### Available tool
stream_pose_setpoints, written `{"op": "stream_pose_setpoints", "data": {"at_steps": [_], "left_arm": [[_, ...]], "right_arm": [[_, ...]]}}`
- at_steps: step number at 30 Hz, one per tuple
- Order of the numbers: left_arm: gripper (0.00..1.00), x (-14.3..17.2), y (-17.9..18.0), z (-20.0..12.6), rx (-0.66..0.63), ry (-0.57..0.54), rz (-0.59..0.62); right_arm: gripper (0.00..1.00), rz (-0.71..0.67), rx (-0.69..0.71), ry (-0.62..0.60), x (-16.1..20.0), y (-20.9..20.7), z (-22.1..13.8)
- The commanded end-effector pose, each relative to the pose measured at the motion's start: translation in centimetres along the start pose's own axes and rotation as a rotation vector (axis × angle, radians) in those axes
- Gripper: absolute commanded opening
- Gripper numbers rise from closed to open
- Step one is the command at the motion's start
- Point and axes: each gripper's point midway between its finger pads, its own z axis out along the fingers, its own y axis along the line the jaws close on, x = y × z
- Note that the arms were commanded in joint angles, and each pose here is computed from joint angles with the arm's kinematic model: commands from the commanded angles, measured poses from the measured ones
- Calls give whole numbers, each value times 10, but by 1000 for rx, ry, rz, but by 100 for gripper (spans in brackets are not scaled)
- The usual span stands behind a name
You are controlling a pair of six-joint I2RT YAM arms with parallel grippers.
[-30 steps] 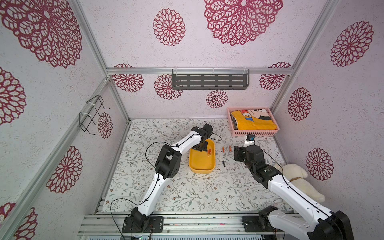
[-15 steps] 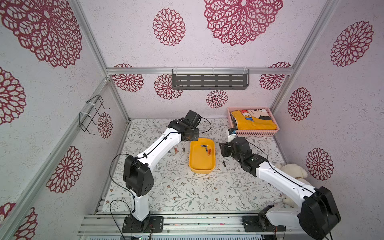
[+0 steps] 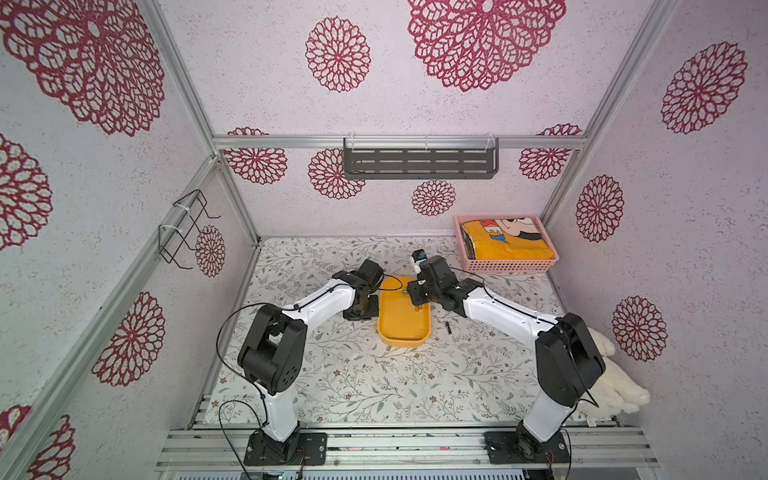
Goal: Take the batteries out of the storage box
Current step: Place the battery at the center of the board, then pick up the battery from the storage box.
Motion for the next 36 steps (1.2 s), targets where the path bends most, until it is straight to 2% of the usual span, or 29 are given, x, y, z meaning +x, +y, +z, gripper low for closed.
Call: {"op": "stream_pose_setpoints", "data": {"at_steps": [1, 6, 12, 18, 20, 24, 25, 33, 36], "left_arm": [[4, -4, -8, 18, 10, 1, -1], [4, 7, -1, 42, -34, 56, 8], [5, 14, 4, 49, -55, 75, 19], [26, 15, 7, 49, -69, 75, 23], [29, 14, 8, 45, -73, 68, 24], [30, 9, 9, 33, -75, 45, 30], [30, 1, 5, 16, -51, 6, 27], [34, -21, 5, -41, -18, -122, 15], [34, -34, 3, -74, 28, -223, 14]], "right_arm": [[48, -12, 27, -21, -11, -3, -10], [48, -12, 42, -5, -11, -5, -7], [48, -10, 59, 3, -9, -9, -2], [49, 18, 60, 36, -4, -13, 7], [49, 25, 47, 52, -4, -11, 10], [49, 23, 28, 95, -4, -6, 17], [48, 25, 35, 105, -3, -7, 21], [45, 52, 145, 253, 16, -21, 42], [43, 61, 158, 272, 22, -22, 45]]}}
